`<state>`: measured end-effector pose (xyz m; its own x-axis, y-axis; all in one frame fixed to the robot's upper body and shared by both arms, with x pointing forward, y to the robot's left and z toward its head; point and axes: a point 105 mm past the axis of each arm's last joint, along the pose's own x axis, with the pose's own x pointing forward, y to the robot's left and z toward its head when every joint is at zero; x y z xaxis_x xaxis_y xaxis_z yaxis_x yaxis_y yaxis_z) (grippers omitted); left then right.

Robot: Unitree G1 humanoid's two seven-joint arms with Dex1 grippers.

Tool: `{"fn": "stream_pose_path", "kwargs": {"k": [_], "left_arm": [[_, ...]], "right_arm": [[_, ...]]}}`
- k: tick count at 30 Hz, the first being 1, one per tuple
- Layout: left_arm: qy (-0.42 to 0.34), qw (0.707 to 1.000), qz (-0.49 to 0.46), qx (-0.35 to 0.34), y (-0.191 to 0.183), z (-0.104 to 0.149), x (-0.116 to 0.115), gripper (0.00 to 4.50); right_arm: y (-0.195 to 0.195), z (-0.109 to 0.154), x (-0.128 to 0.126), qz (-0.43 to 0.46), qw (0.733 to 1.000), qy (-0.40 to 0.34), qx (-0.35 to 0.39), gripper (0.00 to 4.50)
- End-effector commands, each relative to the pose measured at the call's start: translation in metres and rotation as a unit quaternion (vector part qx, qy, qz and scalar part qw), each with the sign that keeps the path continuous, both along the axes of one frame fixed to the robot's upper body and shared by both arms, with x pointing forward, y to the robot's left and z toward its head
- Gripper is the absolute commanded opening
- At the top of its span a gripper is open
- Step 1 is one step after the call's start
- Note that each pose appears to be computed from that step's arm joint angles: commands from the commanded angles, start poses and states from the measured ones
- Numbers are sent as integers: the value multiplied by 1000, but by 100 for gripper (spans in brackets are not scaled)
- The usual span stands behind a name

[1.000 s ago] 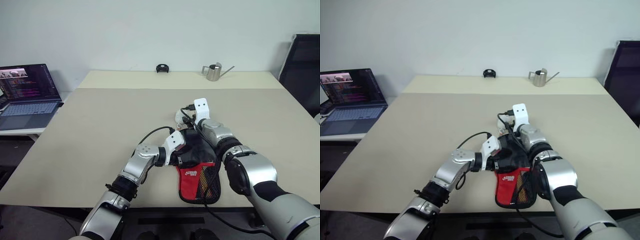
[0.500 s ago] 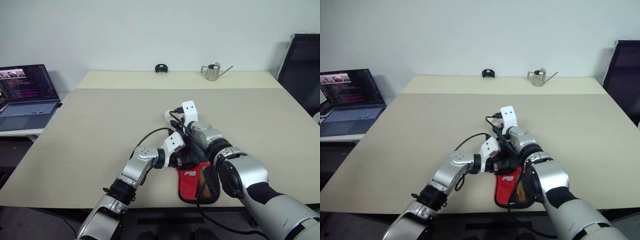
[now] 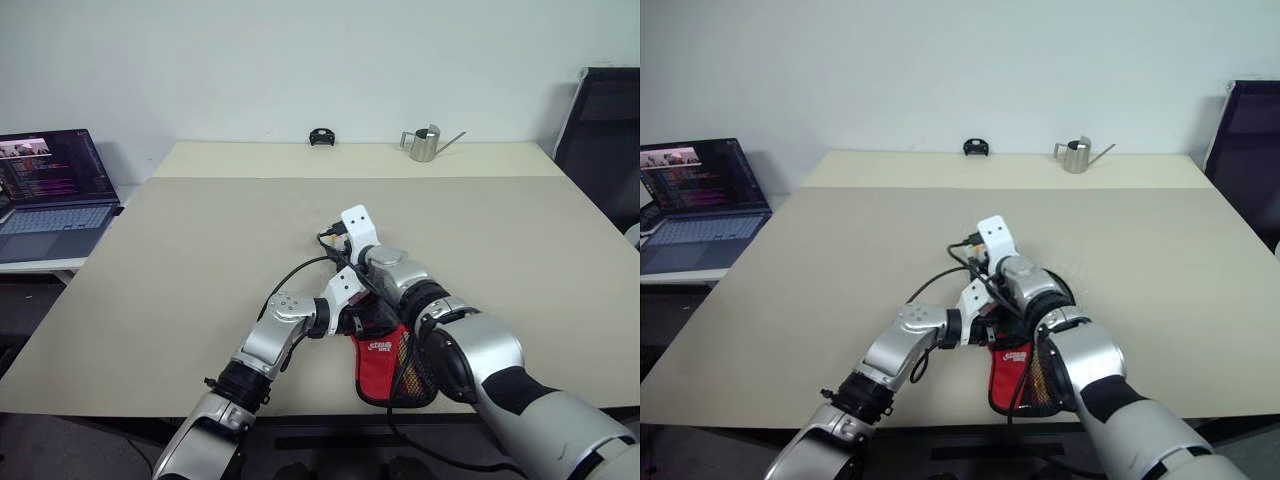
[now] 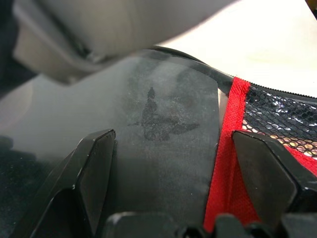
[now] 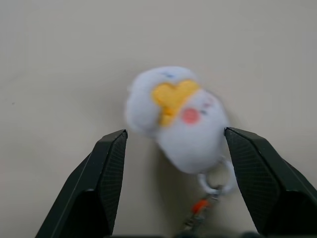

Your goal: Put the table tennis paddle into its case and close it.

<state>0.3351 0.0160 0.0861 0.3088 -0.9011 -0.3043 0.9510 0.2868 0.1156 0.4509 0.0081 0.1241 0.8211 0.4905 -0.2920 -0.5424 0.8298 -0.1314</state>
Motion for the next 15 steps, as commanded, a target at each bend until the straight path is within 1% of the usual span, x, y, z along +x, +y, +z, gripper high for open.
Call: {"fn": "stream_pose_path", "kwargs": {"k": [1, 4, 11, 12, 15], "left_arm": [[20, 1000, 5, 13, 3, -12, -4, 410], [20, 1000, 7, 13, 3, -12, -4, 410], [22, 1000, 11, 14, 5, -14, -4, 410], [22, 1000, 11, 14, 5, -14, -4, 410], [24, 1000, 11, 15, 5, -15, -4, 410]], "right_arm": [[7, 18, 3, 4, 999, -41, -12, 337], [6, 19, 4, -5, 998, -59, -36, 275], [2, 21, 7, -18, 992, -94, -84, 25], [2, 20, 7, -19, 992, -94, -87, 3], [2, 18, 7, -21, 991, -95, -95, 3]]}}
